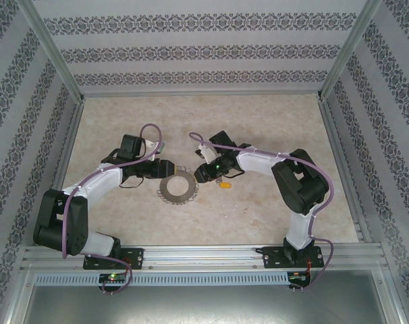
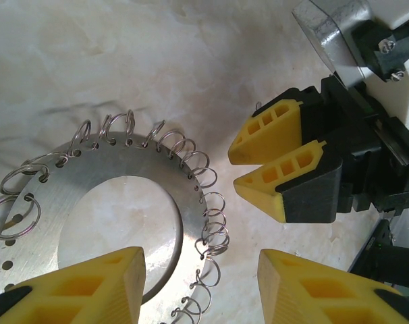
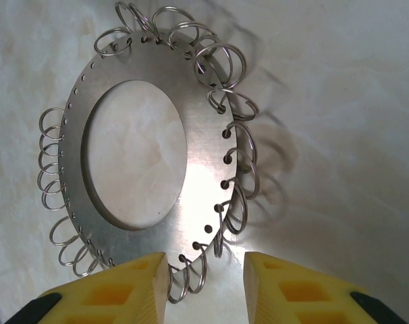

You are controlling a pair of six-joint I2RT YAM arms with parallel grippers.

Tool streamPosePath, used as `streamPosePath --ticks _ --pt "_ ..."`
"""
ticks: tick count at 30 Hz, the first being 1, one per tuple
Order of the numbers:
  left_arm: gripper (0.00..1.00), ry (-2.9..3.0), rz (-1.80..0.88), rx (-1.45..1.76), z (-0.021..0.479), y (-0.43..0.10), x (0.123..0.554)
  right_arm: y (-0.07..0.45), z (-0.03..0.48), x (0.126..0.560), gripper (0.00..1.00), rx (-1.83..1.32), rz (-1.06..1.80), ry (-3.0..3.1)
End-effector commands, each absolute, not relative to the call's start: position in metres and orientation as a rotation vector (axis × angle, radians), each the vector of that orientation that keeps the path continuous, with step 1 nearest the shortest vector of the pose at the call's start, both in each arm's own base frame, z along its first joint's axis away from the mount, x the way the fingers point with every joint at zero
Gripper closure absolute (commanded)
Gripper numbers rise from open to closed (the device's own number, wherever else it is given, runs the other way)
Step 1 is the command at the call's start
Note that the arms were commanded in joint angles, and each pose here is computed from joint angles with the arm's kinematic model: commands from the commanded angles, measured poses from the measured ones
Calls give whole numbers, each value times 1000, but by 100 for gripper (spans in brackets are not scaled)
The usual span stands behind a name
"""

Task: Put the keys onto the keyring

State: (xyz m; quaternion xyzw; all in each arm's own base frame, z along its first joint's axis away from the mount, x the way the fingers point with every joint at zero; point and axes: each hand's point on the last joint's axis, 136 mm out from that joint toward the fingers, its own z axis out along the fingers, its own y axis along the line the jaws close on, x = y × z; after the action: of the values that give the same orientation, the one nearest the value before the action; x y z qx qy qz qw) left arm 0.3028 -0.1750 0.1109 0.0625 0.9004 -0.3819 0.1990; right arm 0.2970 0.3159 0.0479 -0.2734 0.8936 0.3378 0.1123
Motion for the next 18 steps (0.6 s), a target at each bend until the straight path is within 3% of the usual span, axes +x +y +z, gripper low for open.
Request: streamPosePath --ticks 1,18 --pt "53 2480 -1085 163 118 -173 306 329 53 295 66 -861 1043 2590" --pt "53 2476 -1087 153 117 -171 307 331 44 292 66 -885 1022 2626"
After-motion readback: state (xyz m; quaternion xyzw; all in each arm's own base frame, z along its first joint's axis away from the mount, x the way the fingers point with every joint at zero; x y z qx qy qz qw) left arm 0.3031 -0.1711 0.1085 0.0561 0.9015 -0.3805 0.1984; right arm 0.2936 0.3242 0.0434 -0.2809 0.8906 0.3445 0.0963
